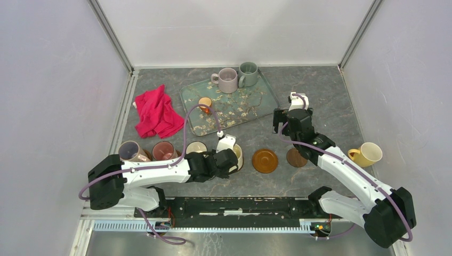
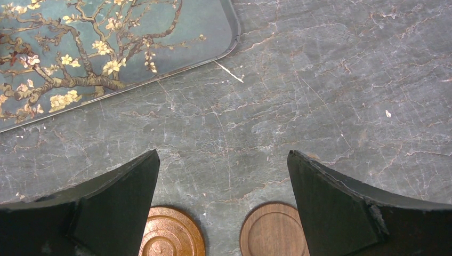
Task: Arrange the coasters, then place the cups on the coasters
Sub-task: Place the cup on the coaster.
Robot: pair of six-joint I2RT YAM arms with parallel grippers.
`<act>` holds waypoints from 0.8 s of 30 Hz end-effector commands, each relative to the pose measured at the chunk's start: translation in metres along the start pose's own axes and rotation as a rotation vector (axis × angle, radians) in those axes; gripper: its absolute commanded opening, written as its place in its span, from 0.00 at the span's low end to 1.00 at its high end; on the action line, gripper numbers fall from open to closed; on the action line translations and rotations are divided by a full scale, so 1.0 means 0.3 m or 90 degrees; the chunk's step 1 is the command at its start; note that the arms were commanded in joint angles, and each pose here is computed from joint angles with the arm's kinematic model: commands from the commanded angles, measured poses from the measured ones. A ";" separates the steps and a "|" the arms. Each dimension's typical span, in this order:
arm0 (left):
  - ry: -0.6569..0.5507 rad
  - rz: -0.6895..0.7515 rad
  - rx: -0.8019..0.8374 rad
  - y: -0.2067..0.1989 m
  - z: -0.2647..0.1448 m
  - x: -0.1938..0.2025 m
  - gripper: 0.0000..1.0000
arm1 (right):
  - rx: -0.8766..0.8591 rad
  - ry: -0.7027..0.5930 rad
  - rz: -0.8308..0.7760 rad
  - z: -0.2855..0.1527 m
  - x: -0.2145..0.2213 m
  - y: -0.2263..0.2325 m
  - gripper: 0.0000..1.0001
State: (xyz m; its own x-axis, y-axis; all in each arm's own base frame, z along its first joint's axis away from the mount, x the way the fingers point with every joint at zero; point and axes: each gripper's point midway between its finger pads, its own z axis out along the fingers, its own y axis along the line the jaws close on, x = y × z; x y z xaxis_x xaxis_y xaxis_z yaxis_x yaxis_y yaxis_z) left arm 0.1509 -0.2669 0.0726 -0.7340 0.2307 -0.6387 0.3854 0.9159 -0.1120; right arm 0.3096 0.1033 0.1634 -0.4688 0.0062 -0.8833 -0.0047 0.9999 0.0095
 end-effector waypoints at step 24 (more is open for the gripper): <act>-0.054 -0.029 0.044 -0.055 -0.065 -0.085 0.58 | -0.014 -0.012 0.018 0.010 -0.032 0.028 0.98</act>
State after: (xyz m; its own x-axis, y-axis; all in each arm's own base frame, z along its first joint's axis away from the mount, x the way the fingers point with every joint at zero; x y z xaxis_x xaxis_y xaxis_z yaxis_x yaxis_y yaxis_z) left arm 0.1478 -0.2701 0.0787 -0.7248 0.2207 -0.6527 0.3979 0.9074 -0.1351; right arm 0.3102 0.1054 0.1571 -0.4858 0.0031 -0.8741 -0.0086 0.9999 0.0083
